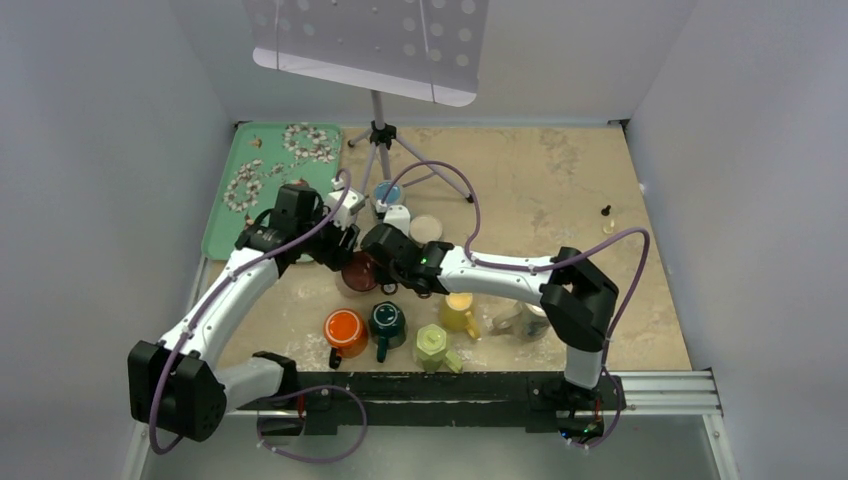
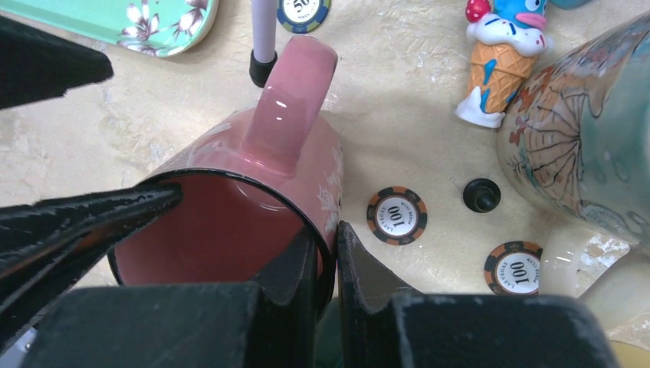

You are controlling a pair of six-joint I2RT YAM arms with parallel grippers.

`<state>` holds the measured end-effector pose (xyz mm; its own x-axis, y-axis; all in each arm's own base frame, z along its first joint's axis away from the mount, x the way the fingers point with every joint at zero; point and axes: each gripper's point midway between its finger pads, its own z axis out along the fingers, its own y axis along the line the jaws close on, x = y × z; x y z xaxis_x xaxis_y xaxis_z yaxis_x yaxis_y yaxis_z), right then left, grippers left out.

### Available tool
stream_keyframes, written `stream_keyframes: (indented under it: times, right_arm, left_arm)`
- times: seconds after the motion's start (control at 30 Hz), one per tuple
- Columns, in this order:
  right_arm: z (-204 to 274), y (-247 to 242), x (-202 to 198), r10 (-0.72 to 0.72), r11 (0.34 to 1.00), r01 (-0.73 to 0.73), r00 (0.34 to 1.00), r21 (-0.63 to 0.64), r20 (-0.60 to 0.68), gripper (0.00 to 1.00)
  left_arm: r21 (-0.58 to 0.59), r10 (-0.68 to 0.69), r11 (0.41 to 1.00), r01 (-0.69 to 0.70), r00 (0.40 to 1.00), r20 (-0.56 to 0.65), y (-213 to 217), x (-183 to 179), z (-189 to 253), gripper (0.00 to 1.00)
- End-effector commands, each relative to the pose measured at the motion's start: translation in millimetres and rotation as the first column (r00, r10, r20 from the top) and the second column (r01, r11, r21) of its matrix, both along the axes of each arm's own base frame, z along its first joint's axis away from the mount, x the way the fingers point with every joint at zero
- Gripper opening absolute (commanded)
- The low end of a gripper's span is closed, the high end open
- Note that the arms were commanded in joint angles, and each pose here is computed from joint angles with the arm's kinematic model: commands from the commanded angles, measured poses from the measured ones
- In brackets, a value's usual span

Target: Turn the mug right side up

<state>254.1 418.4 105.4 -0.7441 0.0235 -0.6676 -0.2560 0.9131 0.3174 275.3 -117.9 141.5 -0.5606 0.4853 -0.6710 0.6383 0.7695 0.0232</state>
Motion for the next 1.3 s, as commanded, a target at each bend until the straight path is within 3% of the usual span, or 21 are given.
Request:
stream_keyframes:
  times: [0.0,0.2,0.37,0.43,0.47,0.53,0.57,0.7,0.8,1.0,1.27]
  right_arm:
    - [72.3,16.9,13.4,-0.044,0.974,0.023,0.995,0.226,0.084,0.0]
    - [73.7,19.6,17.5,-0.049,0.975,0.028,0.994,0.219,0.094,0.0]
    - [83.8,20.7,18.5,-0.053,0.973,0.028,0.994,0.231,0.1,0.0]
    - [92.5,19.6,18.4,-0.057,0.969,0.028,0.992,0.246,0.11,0.0]
    - [95.9,19.1,17.5,-0.055,0.968,0.025,0.992,0.251,0.11,0.0]
    - [104.0,18.2,15.3,-0.046,0.965,0.015,0.993,0.261,0.113,0.0]
    - [109.9,17.0,14.8,-0.045,0.964,0.012,0.992,0.267,0.118,0.03]
    - [136.1,13.2,8.5,-0.008,0.956,-0.037,0.988,0.292,0.152,0.53]
    - [153.5,2.8,-1.4,0.012,0.955,-0.059,0.987,0.291,0.16,0.75]
    - [180.1,-32.9,-25.2,0.047,0.94,-0.115,0.976,0.322,0.211,0.82]
    - [172.3,-61.4,-43.8,0.091,0.939,-0.16,0.969,0.304,0.23,0.84]
  left_arm:
    - [-0.073,-0.01,0.997,0.008,1.0,-0.028,0.3,-21.1,-5.7,0.61]
    - [0.013,0.016,1.0,-0.016,1.0,-0.001,5.7,-16.2,-20.1,0.61]
    - [0.224,-0.026,0.974,0.032,0.999,-0.032,19.9,-20.5,-52.3,0.55]
    - [0.254,-0.028,0.966,0.036,0.999,-0.033,25.2,-21.6,-59.7,0.46]
    - [0.257,-0.03,0.966,0.037,0.999,-0.033,25.7,-21.7,-60.1,0.36]
    - [0.24,-0.03,0.97,0.04,0.999,-0.043,22.2,-22.4,-53.9,0.06]
    - [0.218,-0.022,0.975,0.032,0.999,-0.049,19.1,-23.0,-47.4,0.0]
    - [0.164,0.02,0.986,-0.014,0.999,-0.034,19.3,-23.0,-11.8,0.0]
    - [0.131,0.058,0.99,-0.047,0.995,-0.082,28.4,-27.6,11.8,0.0]
    - [0.11,0.184,0.978,-0.176,0.981,-0.065,59.6,-21.1,41.2,0.0]
    - [0.057,0.519,0.853,-0.518,0.855,-0.005,142.8,65.0,61.9,0.0]
